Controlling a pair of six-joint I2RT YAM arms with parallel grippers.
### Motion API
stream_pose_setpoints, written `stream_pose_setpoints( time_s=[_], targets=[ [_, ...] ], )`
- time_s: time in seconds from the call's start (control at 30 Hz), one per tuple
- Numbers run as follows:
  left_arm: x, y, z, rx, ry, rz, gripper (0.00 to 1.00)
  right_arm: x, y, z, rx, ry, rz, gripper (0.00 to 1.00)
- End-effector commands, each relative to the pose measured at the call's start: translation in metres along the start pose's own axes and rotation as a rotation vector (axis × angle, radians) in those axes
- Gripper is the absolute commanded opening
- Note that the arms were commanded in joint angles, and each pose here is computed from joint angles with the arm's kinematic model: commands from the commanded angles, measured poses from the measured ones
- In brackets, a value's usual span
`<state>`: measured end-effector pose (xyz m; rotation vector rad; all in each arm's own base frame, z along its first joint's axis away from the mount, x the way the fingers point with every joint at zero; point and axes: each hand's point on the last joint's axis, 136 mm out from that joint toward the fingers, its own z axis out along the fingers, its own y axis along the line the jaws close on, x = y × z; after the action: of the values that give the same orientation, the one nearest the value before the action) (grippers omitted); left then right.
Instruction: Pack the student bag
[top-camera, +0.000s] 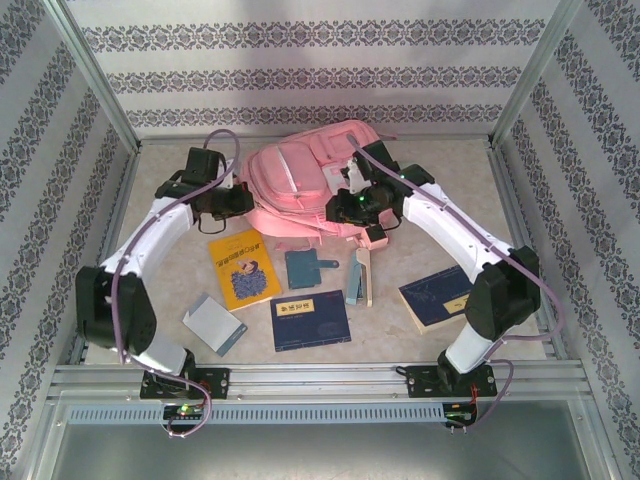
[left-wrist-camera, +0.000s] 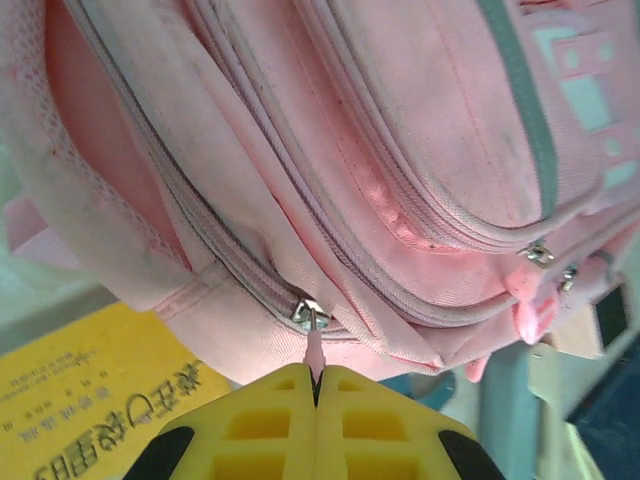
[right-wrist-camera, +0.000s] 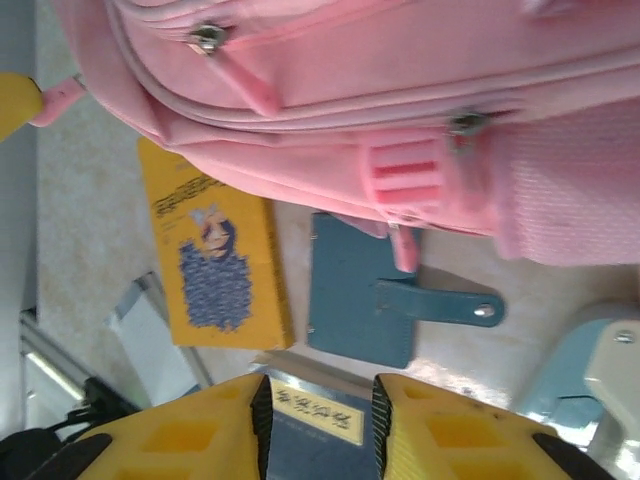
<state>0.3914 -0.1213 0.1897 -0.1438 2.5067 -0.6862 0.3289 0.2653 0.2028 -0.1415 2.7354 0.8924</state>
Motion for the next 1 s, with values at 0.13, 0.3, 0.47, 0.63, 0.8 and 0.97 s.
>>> stream_pose_setpoints(
  time_s=[0.13, 0.3, 0.47, 0.63, 0.8, 0.97],
  targets=[
    [0.013, -0.029, -0.039, 0.126, -0.021, -0.097, 0.00, -0.001, 0.066, 0.015, -0.213, 0.027, 0.084, 0.50],
    [0.029, -0.032, -0.041, 0.122, 0.006, -0.085, 0.00, 0.003, 0.089, 0.030, -0.218, 0.019, 0.064, 0.62],
    [0.046, -0.029, -0.037, 0.116, 0.030, -0.077, 0.00, 0.013, 0.084, 0.053, -0.059, 0.042, -0.225, 0.60],
    [0.063, -0.013, -0.030, 0.067, 0.056, -0.066, 0.00, 0.010, 0.082, 0.073, -0.025, -0.073, -0.565, 0.59],
    [0.078, 0.000, -0.015, 0.048, 0.089, -0.081, 0.00, 0.023, 0.086, 0.100, 0.013, -0.069, -0.852, 0.63],
    [0.089, 0.009, -0.006, 0.035, 0.106, -0.095, 0.00, 0.035, 0.072, 0.130, 0.051, -0.003, -0.891, 0.61]
  ],
)
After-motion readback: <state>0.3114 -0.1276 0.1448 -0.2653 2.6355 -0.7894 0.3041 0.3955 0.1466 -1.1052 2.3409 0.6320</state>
